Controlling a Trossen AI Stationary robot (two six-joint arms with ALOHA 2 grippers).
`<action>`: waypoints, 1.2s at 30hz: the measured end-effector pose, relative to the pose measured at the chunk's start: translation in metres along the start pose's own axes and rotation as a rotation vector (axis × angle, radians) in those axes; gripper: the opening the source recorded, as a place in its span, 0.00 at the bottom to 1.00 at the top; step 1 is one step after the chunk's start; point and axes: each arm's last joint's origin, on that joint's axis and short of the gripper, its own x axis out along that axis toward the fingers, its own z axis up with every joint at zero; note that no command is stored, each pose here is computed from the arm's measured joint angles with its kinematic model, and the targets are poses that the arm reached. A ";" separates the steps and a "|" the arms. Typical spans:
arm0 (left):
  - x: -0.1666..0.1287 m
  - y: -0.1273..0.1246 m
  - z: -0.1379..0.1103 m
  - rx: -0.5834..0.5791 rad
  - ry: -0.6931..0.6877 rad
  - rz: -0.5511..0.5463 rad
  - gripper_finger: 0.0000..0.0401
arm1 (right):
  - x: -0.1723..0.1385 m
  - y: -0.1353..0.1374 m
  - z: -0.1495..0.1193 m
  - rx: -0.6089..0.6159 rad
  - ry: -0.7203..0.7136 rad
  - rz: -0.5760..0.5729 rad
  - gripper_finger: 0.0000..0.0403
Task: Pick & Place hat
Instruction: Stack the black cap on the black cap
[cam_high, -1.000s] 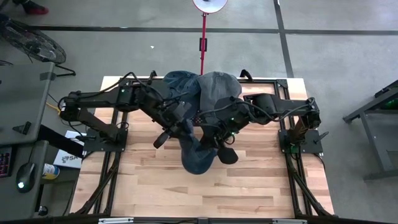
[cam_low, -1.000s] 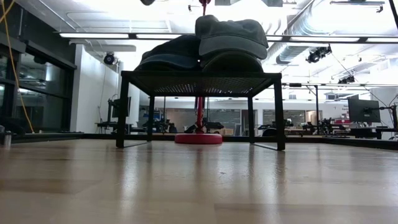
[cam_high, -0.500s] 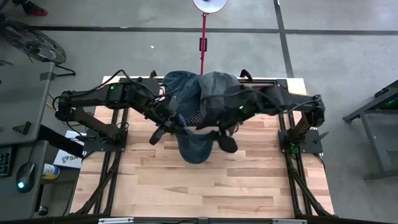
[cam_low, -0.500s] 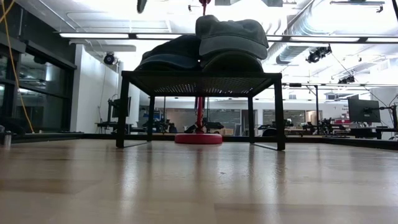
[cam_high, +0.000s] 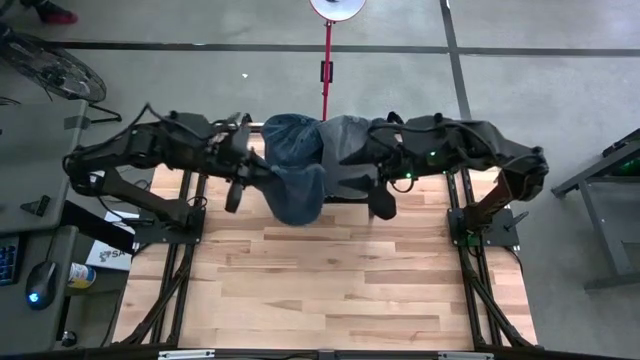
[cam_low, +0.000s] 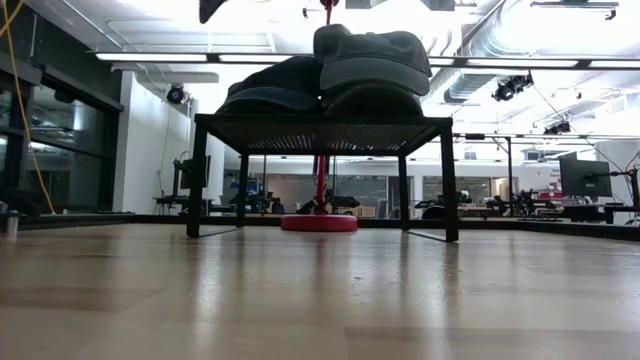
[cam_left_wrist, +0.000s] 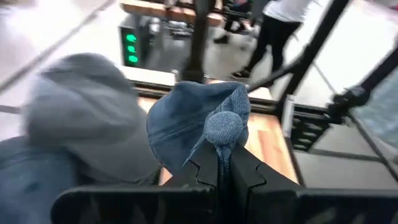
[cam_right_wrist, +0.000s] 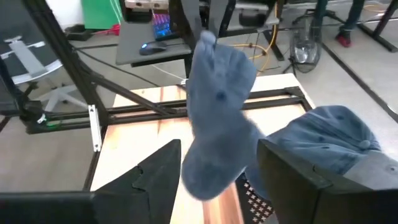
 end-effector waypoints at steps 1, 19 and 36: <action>-0.004 0.001 0.000 0.002 -0.009 0.023 0.00 | -0.001 0.000 0.000 0.001 -0.004 -0.005 0.50; -0.031 0.078 0.003 -0.117 -0.004 0.206 0.00 | -0.003 -0.001 0.000 0.003 -0.003 -0.009 0.50; 0.002 0.127 -0.003 -0.214 0.095 0.007 0.00 | -0.003 -0.001 -0.003 0.027 0.026 -0.018 0.49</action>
